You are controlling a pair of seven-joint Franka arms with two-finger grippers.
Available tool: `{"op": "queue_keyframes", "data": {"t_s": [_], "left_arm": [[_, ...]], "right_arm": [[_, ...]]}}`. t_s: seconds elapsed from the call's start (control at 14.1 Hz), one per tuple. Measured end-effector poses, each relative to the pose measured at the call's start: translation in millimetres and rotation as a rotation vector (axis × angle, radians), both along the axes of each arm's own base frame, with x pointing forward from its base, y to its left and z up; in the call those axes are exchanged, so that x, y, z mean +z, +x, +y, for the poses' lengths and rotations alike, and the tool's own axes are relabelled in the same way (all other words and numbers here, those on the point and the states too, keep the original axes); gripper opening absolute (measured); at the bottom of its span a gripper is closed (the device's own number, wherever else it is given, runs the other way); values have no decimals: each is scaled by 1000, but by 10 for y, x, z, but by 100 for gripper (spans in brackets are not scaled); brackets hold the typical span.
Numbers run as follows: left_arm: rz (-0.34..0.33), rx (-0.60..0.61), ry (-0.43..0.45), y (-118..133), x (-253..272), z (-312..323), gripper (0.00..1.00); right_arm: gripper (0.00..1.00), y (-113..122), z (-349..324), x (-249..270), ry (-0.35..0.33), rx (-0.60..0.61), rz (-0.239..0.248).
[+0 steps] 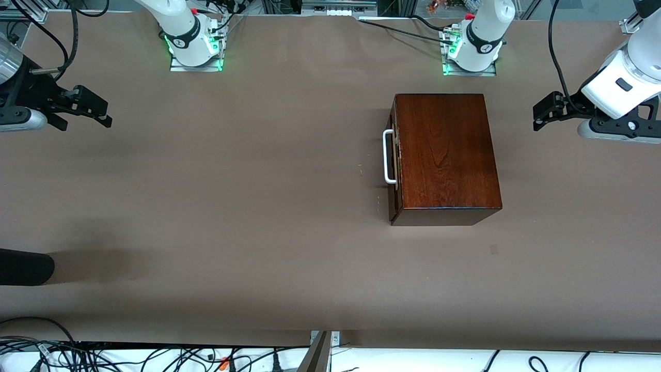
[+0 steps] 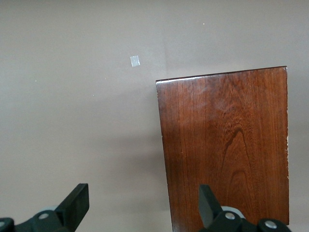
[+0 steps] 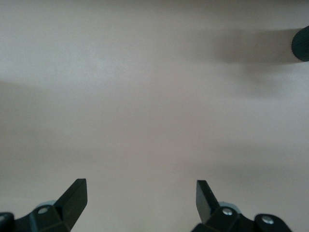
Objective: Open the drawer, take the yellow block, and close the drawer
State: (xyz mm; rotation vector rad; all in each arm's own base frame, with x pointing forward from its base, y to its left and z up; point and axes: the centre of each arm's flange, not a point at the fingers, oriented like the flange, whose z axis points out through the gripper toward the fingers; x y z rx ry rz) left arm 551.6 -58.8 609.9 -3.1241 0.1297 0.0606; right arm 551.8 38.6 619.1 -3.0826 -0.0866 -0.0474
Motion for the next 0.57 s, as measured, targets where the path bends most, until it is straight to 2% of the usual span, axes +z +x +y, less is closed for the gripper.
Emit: {"op": "queue_keyframes", "data": {"t_s": [0.57], "left_arm": [[-8, 1, -1, 14, 0, -6, 100]], "right_arm": [[100, 0, 28, 8, 0, 5, -3]]}}
